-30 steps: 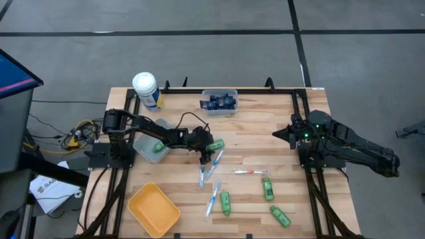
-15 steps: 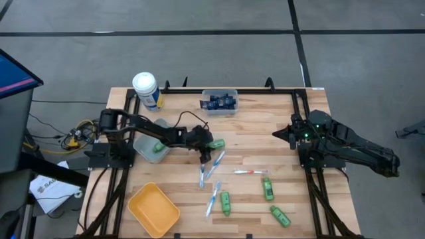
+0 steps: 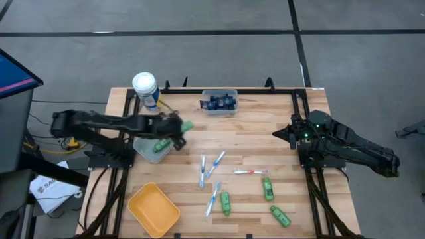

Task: Pick & Place Travel size toiletries
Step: Put the green shampoo into the gray bin

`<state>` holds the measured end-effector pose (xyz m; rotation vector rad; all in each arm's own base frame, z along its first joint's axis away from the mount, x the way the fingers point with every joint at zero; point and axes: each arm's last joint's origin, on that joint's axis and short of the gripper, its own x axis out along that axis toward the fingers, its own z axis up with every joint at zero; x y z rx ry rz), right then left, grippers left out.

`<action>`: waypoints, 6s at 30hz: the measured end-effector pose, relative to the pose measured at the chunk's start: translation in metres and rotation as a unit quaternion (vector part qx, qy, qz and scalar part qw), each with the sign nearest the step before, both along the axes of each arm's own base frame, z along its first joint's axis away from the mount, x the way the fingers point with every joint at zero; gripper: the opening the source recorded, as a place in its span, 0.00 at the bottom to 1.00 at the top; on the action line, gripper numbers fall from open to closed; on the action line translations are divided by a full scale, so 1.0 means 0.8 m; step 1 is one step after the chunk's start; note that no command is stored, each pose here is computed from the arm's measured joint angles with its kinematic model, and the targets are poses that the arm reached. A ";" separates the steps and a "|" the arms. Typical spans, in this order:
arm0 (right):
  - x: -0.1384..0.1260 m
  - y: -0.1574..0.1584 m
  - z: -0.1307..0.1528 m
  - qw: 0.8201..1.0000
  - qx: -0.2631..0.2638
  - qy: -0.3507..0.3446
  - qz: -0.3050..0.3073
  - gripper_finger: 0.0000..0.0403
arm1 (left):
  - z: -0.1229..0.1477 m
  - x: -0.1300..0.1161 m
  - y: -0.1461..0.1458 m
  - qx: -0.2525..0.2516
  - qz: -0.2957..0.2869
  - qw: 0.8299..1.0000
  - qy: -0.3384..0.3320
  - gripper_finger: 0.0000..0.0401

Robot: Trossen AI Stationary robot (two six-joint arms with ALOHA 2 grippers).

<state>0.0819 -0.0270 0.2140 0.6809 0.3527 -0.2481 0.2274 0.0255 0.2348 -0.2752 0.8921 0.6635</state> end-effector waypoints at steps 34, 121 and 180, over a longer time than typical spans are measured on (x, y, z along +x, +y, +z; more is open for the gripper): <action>0.031 -0.011 -0.016 0.982 0.099 0.147 -0.070 0.00 | -0.073 -0.104 -0.020 -0.135 0.148 0.976 0.084 0.66; 0.235 0.008 0.053 0.996 -0.007 0.093 0.014 0.30 | 0.059 0.018 0.083 -0.088 -0.148 0.849 -0.499 0.75; 0.252 0.006 0.069 0.998 -0.046 -0.003 0.042 0.31 | 0.008 0.156 0.080 -0.106 -0.262 0.795 -0.536 0.39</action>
